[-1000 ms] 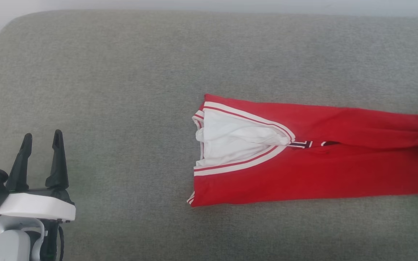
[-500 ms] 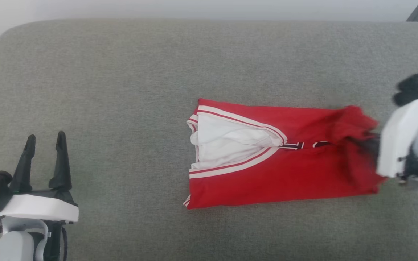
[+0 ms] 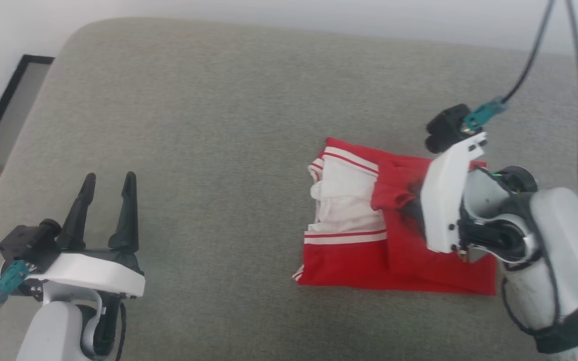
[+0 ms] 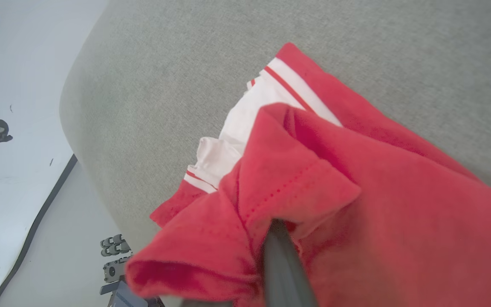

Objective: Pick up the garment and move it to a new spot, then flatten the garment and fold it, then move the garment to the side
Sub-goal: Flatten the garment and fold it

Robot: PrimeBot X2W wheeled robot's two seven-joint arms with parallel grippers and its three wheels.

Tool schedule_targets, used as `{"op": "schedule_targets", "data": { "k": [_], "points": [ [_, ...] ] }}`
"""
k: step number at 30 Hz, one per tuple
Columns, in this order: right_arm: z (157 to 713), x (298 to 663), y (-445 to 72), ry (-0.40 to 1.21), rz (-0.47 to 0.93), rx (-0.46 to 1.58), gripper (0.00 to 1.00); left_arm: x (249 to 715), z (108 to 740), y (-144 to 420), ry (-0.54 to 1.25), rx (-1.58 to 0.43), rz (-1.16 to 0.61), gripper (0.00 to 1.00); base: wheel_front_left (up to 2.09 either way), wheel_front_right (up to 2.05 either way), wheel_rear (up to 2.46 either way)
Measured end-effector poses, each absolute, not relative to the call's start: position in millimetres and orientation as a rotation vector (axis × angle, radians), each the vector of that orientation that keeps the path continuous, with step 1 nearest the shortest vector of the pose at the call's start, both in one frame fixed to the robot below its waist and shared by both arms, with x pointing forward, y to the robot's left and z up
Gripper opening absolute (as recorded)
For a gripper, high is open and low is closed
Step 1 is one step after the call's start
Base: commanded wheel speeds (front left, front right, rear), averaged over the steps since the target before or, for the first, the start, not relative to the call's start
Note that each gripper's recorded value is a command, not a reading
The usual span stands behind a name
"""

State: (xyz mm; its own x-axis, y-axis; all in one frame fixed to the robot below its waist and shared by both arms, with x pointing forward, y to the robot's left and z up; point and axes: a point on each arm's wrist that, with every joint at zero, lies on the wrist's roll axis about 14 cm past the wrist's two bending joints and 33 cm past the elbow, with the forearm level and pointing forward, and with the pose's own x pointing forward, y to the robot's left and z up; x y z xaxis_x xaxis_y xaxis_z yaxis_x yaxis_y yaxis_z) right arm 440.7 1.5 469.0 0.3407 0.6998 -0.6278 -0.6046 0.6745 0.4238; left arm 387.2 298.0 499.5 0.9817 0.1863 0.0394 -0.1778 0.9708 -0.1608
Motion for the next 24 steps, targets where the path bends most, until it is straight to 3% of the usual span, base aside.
{"op": "schedule_targets", "data": {
  "k": [10, 11, 12, 13, 24],
  "points": [
    [450.7, 441.1, 47.9, 0.901, 0.94, 0.068, 0.0, 373.1, 502.2, 310.6, -0.058, -0.166, 0.231, 1.0, 0.0, 0.0, 0.0],
    [448.4, 441.6, 49.2, 0.903, 0.94, 0.067, 0.09, 372.5, 501.8, 311.0, -0.057, -0.168, 0.234, 1.0, 0.0, 0.0, 0.0],
    [446.6, 442.2, 49.8, 0.906, 0.94, 0.056, 0.49, 371.9, 501.5, 311.5, -0.056, -0.17, 0.236, 1.0, 0.0, 0.0, 0.0],
    [445.4, 442.8, 50.4, 0.906, 0.94, 0.048, 1.0, 371.6, 501.4, 312.1, -0.056, -0.171, 0.238, 1.0, 0.0, 0.0, 0.0],
    [472.1, 453.9, 33.8, 0.793, 0.91, 0.067, 1.0, 381.0, 506.8, 308.3, -0.078, -0.175, 0.215, 1.0, 0.0, 0.0, 0.0]
  ]
}}
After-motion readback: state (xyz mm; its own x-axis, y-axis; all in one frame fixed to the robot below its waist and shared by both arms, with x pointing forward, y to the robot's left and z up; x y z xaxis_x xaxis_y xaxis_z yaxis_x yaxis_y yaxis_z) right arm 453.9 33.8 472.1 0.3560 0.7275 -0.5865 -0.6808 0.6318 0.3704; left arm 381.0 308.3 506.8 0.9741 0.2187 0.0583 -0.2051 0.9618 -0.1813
